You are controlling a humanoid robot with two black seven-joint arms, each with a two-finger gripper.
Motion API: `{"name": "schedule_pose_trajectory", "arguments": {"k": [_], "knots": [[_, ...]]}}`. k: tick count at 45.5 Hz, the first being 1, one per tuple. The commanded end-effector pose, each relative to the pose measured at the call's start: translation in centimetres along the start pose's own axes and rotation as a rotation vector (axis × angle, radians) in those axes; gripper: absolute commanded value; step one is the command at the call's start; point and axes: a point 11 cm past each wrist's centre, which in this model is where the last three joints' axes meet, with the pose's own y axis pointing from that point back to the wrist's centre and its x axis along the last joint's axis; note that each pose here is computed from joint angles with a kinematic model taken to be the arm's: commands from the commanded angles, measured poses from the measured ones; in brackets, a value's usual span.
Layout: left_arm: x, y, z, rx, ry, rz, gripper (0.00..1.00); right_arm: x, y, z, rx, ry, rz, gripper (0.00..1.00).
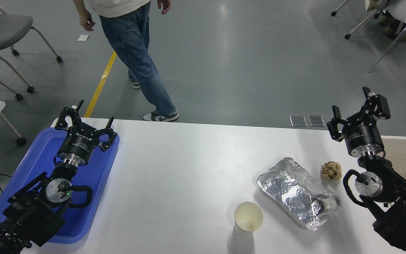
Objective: Pick up paper cup place in dustbin
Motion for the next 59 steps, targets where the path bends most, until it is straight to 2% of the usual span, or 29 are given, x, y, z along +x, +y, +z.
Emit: {"name": "schedule_pose_trajectory", "arguments": {"k": [1, 59], "knots": [[0.00, 0.00, 0.00, 0.000, 0.000, 0.000, 1.00, 0.14, 0.15, 0.13, -0.004, 0.001, 0.003, 1.00], [0.00, 0.00, 0.00, 0.000, 0.000, 0.000, 1.00, -0.16, -0.25, -0.28, 0.006, 0.001, -0.003, 1.00]]}}
